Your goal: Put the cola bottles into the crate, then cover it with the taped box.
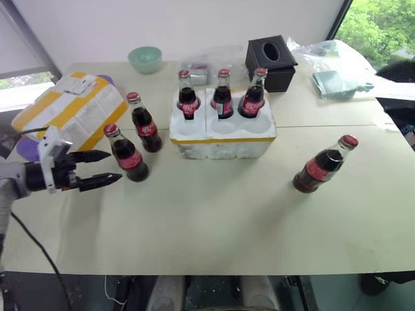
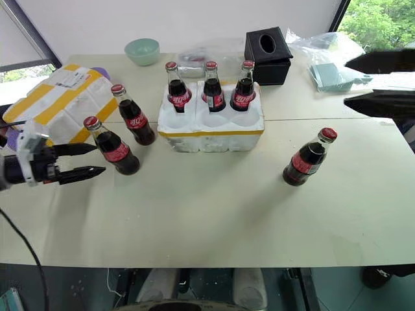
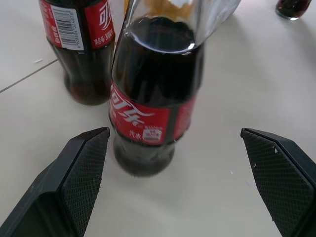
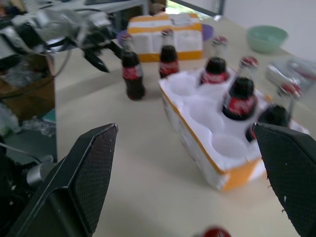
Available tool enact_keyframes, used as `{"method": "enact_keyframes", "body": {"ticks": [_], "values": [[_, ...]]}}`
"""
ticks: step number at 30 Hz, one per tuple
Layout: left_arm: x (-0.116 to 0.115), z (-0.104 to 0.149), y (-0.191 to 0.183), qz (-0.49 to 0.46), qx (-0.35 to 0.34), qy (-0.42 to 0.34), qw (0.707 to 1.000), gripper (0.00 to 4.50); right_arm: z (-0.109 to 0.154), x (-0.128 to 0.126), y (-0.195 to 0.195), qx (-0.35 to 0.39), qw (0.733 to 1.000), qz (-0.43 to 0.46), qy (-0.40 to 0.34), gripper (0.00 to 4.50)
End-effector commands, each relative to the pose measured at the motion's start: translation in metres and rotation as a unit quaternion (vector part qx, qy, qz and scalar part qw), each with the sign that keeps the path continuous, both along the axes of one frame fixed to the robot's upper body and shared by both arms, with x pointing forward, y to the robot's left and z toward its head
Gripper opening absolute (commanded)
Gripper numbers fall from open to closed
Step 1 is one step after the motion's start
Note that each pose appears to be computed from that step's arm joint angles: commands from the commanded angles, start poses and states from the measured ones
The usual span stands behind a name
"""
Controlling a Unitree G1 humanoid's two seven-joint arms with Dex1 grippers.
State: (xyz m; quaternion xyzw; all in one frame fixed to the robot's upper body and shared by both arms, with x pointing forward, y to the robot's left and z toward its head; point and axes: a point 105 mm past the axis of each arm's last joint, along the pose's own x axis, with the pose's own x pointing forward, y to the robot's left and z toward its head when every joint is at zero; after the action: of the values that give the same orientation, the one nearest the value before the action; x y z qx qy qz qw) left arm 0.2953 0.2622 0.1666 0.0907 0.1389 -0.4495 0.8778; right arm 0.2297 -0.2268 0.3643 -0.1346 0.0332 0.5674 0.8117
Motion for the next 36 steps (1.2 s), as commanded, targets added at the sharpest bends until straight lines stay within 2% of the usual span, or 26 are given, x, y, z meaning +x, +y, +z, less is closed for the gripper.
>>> {"method": "enact_keyframes", "body": {"ticks": [1,9,19,24,30,33,36], "values": [[0.008,-0.001,-0.003,0.002,0.011,-0.013,1.000,4.49,0.007,-0.007,0.016,0.008,0.999,0.033,-0.001,4.50],[0.023,-0.005,-0.016,0.005,-0.004,-0.024,1.000,4.49,0.005,-0.017,0.041,0.020,0.996,0.081,0.003,4.50],[0.024,-0.003,-0.025,0.002,-0.042,-0.021,0.999,4.49,0.000,-0.009,0.043,0.034,0.997,0.067,0.006,4.50],[0.020,0.001,-0.029,-0.008,-0.058,-0.012,0.998,2.82,-0.003,-0.006,0.043,0.038,0.997,0.062,0.009,4.50],[0.010,0.018,-0.035,-0.043,-0.057,-0.001,0.997,2.82,-0.013,-0.002,0.041,0.046,0.997,0.054,0.016,4.50],[0.004,0.038,-0.043,-0.087,-0.046,-0.005,0.995,2.82,-0.017,0.001,0.040,0.051,0.997,0.049,0.018,4.50],[0.004,0.071,-0.056,-0.133,-0.051,-0.018,0.990,2.82,-0.020,0.004,0.040,0.058,0.997,0.046,0.019,4.50]]}}
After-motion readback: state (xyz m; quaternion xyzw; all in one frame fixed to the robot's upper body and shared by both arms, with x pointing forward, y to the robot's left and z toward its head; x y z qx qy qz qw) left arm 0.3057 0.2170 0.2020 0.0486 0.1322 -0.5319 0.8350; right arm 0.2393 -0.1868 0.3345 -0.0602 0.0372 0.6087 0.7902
